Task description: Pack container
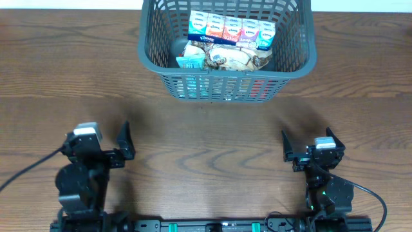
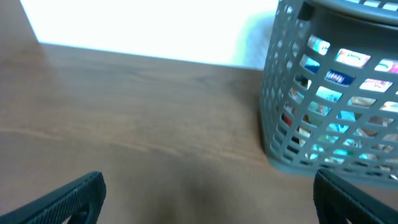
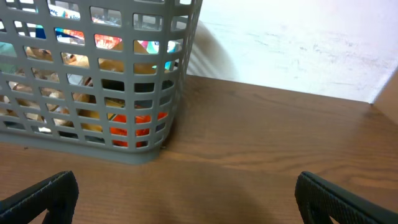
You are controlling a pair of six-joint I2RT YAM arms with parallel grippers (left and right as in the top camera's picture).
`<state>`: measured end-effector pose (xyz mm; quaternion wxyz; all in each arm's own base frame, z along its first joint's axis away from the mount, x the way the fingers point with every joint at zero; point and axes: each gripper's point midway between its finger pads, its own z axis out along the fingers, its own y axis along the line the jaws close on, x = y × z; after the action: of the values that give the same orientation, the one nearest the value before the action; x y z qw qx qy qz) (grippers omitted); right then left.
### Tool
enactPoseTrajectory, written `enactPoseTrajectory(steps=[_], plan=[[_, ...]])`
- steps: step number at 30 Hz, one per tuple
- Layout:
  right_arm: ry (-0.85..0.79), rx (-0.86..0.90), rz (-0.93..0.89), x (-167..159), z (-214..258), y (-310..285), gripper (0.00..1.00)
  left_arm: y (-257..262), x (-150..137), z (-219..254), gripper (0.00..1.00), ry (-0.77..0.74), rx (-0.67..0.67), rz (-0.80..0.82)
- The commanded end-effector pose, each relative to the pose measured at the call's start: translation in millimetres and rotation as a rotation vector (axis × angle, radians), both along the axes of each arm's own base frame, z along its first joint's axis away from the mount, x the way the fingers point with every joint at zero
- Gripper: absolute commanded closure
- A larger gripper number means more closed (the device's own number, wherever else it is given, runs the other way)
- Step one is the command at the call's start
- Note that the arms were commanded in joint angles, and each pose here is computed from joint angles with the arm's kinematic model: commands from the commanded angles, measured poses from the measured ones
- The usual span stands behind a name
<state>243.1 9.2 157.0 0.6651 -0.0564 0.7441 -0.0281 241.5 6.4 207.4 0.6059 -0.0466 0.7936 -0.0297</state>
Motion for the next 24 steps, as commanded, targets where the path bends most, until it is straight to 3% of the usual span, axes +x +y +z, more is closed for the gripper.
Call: enactPoseTrajectory(steps=[1, 11, 24], plan=[[-0.001, -0.012, 0.001, 0, -2, -1, 0.01, -8, 0, -14, 0.01, -0.043, -0.006, -0.034], [-0.001, -0.011, 0.001, 0, -2, -1, 0.01, -19, 7, -27, 0.01, -0.224, 0.035, -0.083], [-0.001, -0.011, 0.001, 0, -2, -1, 0.01, -22, 4, -48, 0.01, -0.21, 0.102, -0.092]])
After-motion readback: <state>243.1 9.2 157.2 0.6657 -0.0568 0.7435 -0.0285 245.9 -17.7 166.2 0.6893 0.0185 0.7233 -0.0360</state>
